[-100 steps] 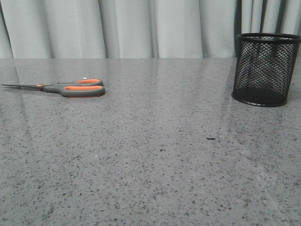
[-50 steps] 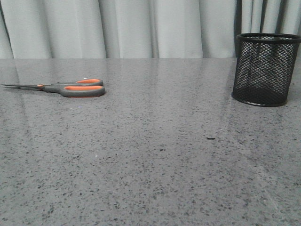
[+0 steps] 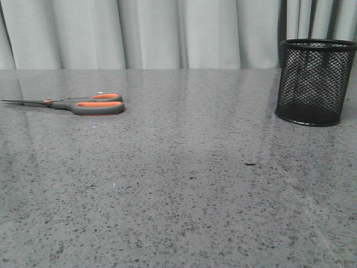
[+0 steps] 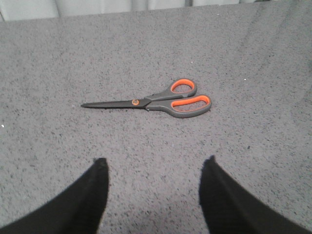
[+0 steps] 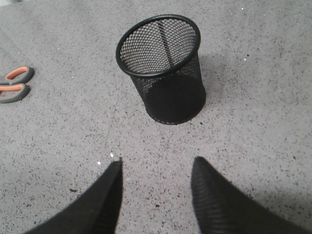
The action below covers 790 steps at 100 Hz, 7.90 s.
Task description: Put scissors into bucket
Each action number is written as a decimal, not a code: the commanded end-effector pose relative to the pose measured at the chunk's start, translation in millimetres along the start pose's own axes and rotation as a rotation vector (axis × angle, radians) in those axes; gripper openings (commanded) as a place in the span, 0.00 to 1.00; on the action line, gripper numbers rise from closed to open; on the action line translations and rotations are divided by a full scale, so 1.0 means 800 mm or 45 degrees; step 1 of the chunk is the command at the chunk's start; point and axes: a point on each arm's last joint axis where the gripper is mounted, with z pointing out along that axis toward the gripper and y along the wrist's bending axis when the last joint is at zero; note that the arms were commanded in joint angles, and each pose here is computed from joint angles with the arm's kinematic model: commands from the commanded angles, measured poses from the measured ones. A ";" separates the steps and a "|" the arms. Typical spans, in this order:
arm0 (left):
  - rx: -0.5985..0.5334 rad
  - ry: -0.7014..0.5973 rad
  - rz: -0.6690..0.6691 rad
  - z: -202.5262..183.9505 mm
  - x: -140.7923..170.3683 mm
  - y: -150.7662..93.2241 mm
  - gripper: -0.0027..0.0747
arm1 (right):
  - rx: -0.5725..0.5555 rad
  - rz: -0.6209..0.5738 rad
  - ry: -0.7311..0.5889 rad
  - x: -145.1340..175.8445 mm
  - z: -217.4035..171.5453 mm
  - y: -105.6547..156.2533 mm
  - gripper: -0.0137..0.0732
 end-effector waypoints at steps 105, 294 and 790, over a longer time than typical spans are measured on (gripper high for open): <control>0.625 0.517 1.270 0.257 -0.130 0.033 0.51 | -0.020 -0.037 -0.088 -0.038 0.003 0.005 0.57; 0.918 0.874 1.215 0.375 -0.058 0.029 0.03 | -0.018 -0.044 -0.098 -0.039 0.003 0.005 0.57; 0.003 -0.090 0.334 0.028 -0.271 0.019 0.58 | 0.049 -0.223 0.385 -0.209 0.127 -0.022 0.51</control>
